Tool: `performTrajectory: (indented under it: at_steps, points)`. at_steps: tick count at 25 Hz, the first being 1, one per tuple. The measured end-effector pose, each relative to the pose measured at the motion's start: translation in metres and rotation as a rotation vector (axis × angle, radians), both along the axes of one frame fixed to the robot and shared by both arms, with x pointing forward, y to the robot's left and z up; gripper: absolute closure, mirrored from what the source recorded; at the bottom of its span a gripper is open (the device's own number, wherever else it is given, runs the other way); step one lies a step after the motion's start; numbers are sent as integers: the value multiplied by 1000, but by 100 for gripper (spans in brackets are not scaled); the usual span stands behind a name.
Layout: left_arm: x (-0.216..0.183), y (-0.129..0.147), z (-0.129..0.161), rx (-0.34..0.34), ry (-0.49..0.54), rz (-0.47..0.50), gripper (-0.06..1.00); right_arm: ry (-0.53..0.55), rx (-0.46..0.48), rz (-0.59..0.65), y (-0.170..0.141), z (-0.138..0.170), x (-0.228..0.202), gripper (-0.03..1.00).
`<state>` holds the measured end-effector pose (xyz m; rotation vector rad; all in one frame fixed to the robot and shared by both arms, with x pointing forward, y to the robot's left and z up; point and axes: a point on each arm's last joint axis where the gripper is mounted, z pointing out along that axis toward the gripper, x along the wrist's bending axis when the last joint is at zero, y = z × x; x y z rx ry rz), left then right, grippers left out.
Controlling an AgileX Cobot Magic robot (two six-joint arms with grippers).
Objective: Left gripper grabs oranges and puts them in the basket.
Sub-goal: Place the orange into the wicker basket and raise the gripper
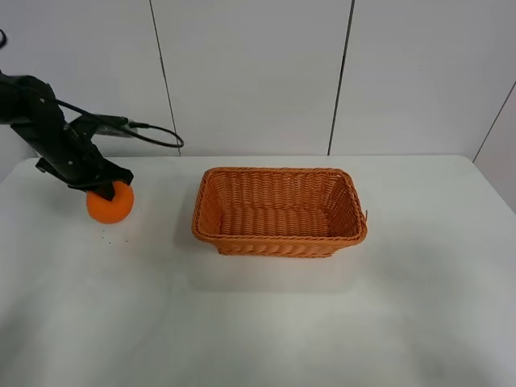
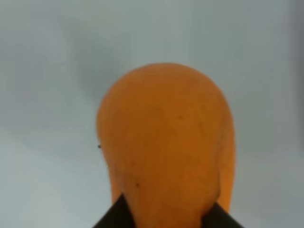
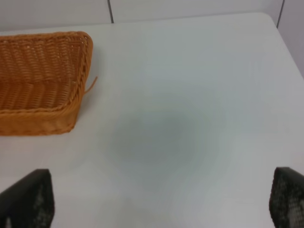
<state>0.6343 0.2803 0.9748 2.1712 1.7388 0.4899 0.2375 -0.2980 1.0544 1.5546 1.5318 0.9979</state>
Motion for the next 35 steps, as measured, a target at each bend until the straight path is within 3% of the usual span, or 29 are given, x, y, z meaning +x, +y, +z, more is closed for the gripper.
performTrajectory:
  at_steps: [5, 8, 17, 19, 27, 35]
  points:
    - [-22, -4, 54, -69, -69, 17, 73, 0, 0, 0, 0, 0, 0, 27]
    - [-35, -15, 79, -93, -112, -25, 73, 0, 0, 0, 0, 0, 0, 27]
    - [-37, -113, 110, -165, -174, -258, 73, 0, 0, 0, 0, 0, 0, 27]
    - [-30, -138, 111, -176, -171, -307, 73, 0, 0, 0, 0, 0, 0, 27]
    - [-6, -237, 72, -185, -77, -464, 73, 0, 0, 0, 0, 0, 0, 27]
    - [9, -288, 24, -174, -22, -529, 73, 0, 0, 0, 0, 0, 0, 27]
